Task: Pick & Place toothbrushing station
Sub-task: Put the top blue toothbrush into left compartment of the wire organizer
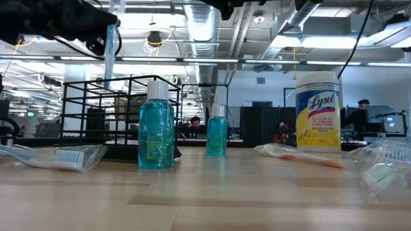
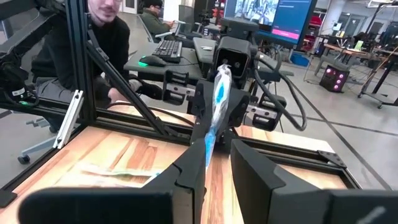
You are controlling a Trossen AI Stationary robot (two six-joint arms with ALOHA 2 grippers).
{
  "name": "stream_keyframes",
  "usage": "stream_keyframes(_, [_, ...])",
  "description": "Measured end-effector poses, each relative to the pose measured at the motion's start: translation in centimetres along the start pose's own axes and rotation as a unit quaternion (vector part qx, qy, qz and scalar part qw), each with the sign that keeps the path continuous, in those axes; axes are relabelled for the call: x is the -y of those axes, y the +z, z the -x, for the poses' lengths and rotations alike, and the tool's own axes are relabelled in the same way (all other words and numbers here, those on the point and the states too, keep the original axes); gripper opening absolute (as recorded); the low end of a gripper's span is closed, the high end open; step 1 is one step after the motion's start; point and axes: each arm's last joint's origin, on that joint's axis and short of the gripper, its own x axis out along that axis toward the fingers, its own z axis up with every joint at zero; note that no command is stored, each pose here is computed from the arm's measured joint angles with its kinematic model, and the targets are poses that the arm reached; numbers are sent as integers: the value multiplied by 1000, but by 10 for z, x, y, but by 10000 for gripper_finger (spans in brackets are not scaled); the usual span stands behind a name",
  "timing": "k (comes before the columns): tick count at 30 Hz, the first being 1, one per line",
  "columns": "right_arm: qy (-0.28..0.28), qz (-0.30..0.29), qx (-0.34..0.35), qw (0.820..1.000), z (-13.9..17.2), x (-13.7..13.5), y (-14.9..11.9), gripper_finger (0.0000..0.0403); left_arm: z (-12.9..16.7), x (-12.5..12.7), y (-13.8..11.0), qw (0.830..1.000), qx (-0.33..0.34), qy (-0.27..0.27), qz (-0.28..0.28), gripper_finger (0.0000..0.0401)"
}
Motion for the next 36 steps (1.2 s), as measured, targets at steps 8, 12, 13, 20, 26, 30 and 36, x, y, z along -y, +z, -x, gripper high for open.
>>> stream_keyframes(8, [0, 0, 0, 1000, 0, 0, 0, 67, 2, -1, -24, 1000, 10, 0, 12, 16])
stream_keyframes(12, [0, 0, 0, 1000, 0, 0, 0, 67, 4, -1, -32, 1000, 20, -1, 14, 16])
stream_keyframes(13, [0, 0, 0, 1000, 0, 0, 0, 67, 4, -1, -34, 1000, 18, -1, 15, 16])
stream_keyframes(20, [0, 0, 0, 1000, 0, 0, 0, 67, 6, -2, -50, 999, 5, 0, 38, 19])
stream_keyframes(26, [0, 0, 0, 1000, 0, 0, 0, 67, 4, -2, -52, 999, -3, 3, 37, 18])
stream_keyframes(30, [0, 0, 0, 1000, 0, 0, 0, 67, 1, -2, -55, 999, -17, 5, 36, 19])
stream_keyframes(36, [0, 0, 0, 1000, 0, 0, 0, 67, -2, -3, -60, 999, -34, 13, 35, 20])
